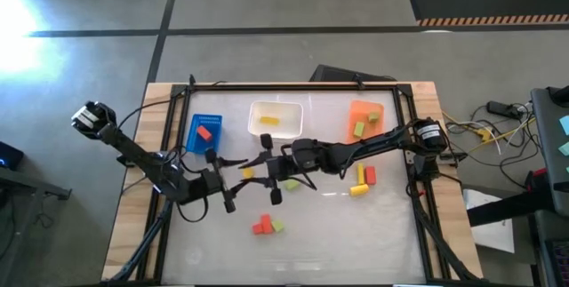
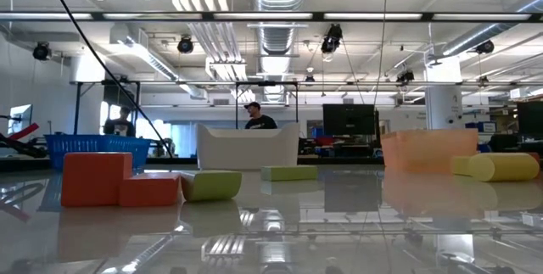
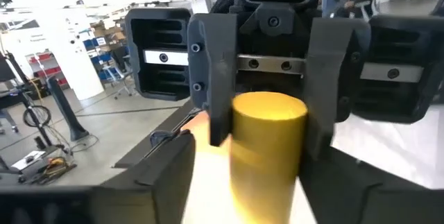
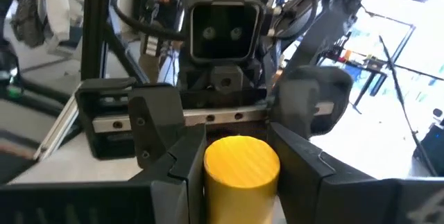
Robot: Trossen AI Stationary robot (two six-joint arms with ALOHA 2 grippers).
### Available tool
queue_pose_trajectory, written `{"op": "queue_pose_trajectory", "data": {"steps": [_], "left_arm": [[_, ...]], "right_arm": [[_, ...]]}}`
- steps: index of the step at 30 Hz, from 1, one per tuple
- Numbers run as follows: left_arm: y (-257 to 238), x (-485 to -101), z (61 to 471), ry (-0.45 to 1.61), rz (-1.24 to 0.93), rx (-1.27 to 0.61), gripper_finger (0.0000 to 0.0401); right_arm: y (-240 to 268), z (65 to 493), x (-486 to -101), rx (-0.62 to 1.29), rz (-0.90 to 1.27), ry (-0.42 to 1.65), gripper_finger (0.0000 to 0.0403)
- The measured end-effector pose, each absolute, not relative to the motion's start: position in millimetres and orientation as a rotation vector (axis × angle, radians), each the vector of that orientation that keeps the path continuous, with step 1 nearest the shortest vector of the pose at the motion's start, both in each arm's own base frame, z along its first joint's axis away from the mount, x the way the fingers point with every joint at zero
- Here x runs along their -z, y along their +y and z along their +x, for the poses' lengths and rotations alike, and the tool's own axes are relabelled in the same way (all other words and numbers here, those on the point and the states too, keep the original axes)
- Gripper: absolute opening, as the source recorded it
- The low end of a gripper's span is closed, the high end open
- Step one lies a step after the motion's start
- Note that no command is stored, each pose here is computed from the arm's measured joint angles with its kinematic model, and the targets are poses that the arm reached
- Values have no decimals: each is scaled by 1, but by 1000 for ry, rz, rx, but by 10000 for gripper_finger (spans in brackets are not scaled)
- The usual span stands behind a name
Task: Sort & place blocks by color
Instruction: Put the bottom left yellow block into the white bin
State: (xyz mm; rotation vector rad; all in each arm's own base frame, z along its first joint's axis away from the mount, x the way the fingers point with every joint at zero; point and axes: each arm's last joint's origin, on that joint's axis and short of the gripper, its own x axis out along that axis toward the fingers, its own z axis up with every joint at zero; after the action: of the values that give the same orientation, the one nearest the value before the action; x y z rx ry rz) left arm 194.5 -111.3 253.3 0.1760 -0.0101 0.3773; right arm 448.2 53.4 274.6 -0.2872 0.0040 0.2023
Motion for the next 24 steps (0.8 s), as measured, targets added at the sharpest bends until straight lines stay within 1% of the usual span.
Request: {"op": "queue_pose_trajectory", "data": {"steps": [3,5,9,11,14,17,19,21,24], "left_arm": [[-112,-246,193,52,223,-371,257],[-112,-241,190,100,244,-361,272],[-107,-235,184,170,224,-362,280],[-103,-236,179,183,191,-367,281],[-98,-233,171,214,149,-375,281],[-93,-234,165,217,82,-385,281],[-91,-234,162,216,76,-386,281],[-90,-236,161,207,66,-384,281],[-90,-238,161,202,64,-384,281]], "right_arm": [[52,447,-269,-209,-295,65,119],[51,446,-264,-212,-289,120,119],[39,441,-258,-193,-262,264,119],[30,438,-253,-153,-244,355,119],[13,432,-245,-41,-254,493,119],[-13,426,-241,178,-280,595,119],[-34,423,-238,331,-282,641,119],[-54,421,-235,402,-269,663,119],[-78,420,-236,454,-218,636,119]]}}
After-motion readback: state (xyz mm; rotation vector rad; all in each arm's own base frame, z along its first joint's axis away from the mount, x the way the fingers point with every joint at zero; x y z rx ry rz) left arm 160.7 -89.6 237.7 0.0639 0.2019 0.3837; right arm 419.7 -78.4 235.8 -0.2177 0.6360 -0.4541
